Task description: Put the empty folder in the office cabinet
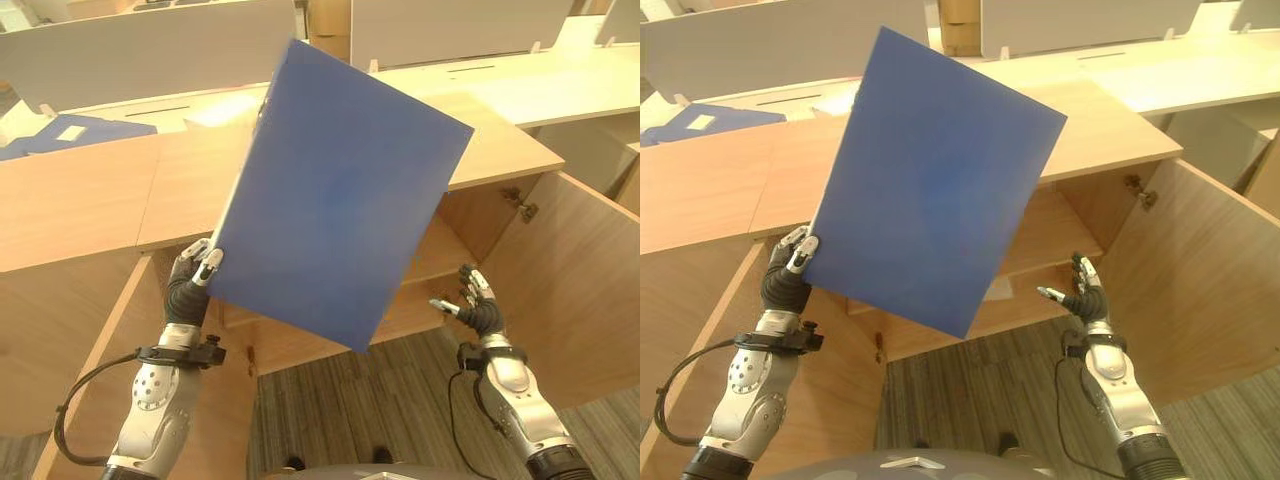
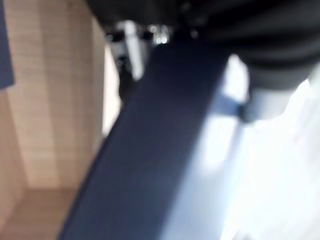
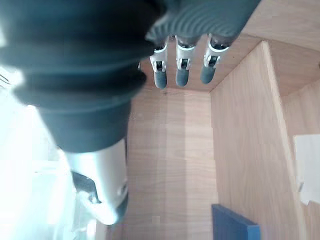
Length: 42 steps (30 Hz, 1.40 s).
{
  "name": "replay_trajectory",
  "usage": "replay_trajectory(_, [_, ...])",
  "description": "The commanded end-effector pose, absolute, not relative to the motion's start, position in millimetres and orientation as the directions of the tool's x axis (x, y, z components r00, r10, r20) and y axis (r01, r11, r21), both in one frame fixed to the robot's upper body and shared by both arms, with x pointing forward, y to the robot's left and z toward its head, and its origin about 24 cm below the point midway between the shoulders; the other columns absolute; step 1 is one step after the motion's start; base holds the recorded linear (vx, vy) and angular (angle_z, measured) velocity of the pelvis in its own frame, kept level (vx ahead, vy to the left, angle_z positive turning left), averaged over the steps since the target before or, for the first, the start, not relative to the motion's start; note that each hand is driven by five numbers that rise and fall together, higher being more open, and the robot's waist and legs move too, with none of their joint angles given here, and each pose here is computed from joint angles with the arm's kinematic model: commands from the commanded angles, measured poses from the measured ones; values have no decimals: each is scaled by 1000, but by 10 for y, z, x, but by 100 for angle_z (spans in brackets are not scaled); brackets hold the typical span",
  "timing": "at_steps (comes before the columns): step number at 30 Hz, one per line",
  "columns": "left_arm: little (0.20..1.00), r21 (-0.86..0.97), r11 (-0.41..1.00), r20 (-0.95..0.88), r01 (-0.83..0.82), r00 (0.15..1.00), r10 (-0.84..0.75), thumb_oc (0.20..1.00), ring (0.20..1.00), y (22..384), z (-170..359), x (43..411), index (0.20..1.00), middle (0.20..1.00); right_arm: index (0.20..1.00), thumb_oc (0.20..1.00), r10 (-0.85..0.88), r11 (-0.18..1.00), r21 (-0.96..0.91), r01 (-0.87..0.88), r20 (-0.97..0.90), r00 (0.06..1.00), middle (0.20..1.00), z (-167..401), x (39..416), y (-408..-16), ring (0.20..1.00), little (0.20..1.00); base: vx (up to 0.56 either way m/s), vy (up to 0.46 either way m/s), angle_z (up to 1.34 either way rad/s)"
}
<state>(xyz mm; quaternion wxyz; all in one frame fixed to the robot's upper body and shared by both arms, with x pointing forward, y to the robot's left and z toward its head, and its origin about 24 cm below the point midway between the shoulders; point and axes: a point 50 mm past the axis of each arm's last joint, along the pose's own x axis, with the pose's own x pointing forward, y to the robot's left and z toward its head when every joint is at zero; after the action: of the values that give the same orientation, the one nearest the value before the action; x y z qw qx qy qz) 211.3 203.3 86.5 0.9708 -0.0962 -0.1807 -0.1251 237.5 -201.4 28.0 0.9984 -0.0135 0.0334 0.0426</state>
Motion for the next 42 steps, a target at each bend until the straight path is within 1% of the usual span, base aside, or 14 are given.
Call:
replay_trajectory(1, [200, -75, 958, 570, 277, 800, -186, 200, 200, 2151, 1228, 2221, 200, 200, 1000, 1000, 165, 983, 47, -177, 198, 966, 1000, 897, 2661, -2050, 1000, 1000, 4, 18, 11])
replay_trajectory(2, [200, -75, 958, 570, 277, 800, -186, 200, 200, 2151, 1228, 2221, 200, 200, 1000, 1000, 165, 983, 47, -177, 198, 966, 1000, 897, 2661, -2050, 1000, 1000, 9, 25, 12])
replay_trajectory(4, [200, -47, 964, 582, 260, 792, -185, 200, 200, 2158, 1273, 2243, 200, 200, 1000, 1000, 229, 961, 93, -261, 268, 936, 1000, 1116, 2720, -1989, 1000, 1000, 12, 23, 12])
replay_trajectory(5, [200, -47, 964, 582, 260, 792, -185, 200, 200, 2158, 1273, 2243, 200, 200, 1000, 1000, 229, 961, 93, -261, 268, 936, 1000, 1116, 2720, -1989, 1000, 1000, 16, 23, 10])
replay_trajectory(6, [200, -28, 967, 590, 252, 785, -188, 200, 200, 2145, 1310, 2260, 200, 200, 1000, 1000, 258, 949, 102, -299, 300, 919, 1000, 1229, 2754, -1937, 1000, 1000, 12, 14, 4])
replay_trajectory(14, [200, 21, 971, 584, 239, 785, -206, 200, 200, 2125, 1388, 2343, 200, 200, 1000, 1000, 340, 896, 160, -414, 353, 872, 1000, 1507, 2906, -1730, 1000, 1000, 29, 33, 11])
replay_trajectory(15, [200, 26, 969, 579, 247, 786, -216, 200, 200, 2109, 1392, 2361, 200, 200, 1000, 1000, 372, 870, 185, -457, 360, 855, 1000, 1549, 2925, -1654, 1000, 1000, 23, 34, 8])
replay_trajectory(19, [200, 44, 959, 571, 280, 781, -254, 200, 200, 2042, 1400, 2393, 200, 200, 1000, 1000, 430, 821, 223, -526, 366, 825, 1000, 1636, 2977, -1467, 1000, 1000, 30, 32, 13])
replay_trajectory(32, [200, 72, 939, 543, 335, 777, -319, 200, 200, 1881, 1419, 2480, 200, 200, 1000, 1000, 507, 743, 283, -606, 353, 786, 1000, 1761, 3039, -1098, 1000, 1000, 9, 7, 2])
replay_trajectory(36, [200, 88, 950, 521, 300, 799, -300, 200, 200, 1861, 1376, 2509, 200, 200, 1000, 1000, 519, 737, 277, -616, 352, 779, 1000, 1782, 3048, -1026, 1000, 1000, 0, 0, 0])
replay_trajectory(38, [200, 131, 962, 489, 238, 829, -272, 200, 200, 1902, 1326, 2523, 200, 200, 1000, 1000, 522, 737, 277, -617, 347, 779, 1000, 1787, 3052, -1019, 1000, 1000, 0, 0, 0])
replay_trajectory(42, [200, 147, 972, 459, 186, 857, -233, 200, 200, 1985, 1252, 2526, 200, 200, 1000, 1000, 519, 736, 289, -612, 339, 785, 1000, 1779, 3060, -1032, 1000, 1000, 0, 0, 0])
